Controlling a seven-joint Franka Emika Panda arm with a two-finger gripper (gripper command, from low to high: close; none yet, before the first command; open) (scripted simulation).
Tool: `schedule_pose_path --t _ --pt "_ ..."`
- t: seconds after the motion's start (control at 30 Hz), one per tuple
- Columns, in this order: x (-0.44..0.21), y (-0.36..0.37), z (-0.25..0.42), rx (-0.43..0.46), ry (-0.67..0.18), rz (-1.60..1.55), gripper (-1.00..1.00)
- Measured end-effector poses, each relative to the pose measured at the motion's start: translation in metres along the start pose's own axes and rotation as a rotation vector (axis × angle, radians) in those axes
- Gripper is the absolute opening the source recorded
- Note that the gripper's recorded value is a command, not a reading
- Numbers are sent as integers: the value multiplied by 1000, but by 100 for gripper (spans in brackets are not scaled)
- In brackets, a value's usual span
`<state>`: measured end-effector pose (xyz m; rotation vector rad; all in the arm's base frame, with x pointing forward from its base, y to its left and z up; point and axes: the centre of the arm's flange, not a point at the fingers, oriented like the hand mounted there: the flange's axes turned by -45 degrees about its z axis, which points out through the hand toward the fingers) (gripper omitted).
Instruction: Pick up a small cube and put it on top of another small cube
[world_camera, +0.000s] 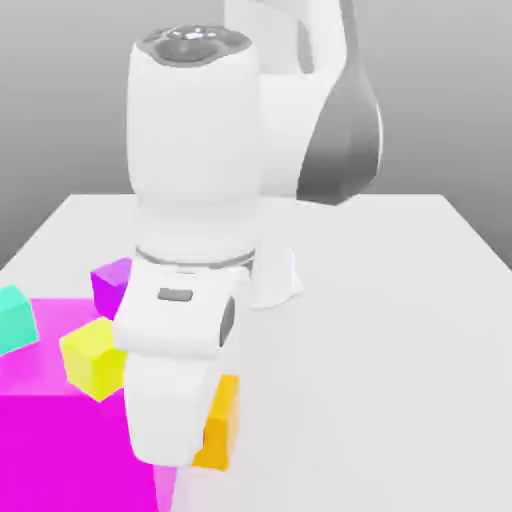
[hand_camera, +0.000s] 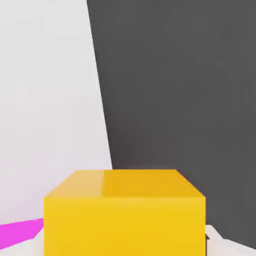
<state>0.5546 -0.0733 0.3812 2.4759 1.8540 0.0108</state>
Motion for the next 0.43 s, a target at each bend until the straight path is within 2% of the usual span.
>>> schedule_pose_path --t 0.17,0.3,0.33,0.43 --pt "-65 -7 -76 31 7 250 -100" --pt "-71 -13 -37 48 18 291 -100" --pt "-69 -14 -27 48 19 290 100" --pt "-65 -14 -27 48 19 282 100"
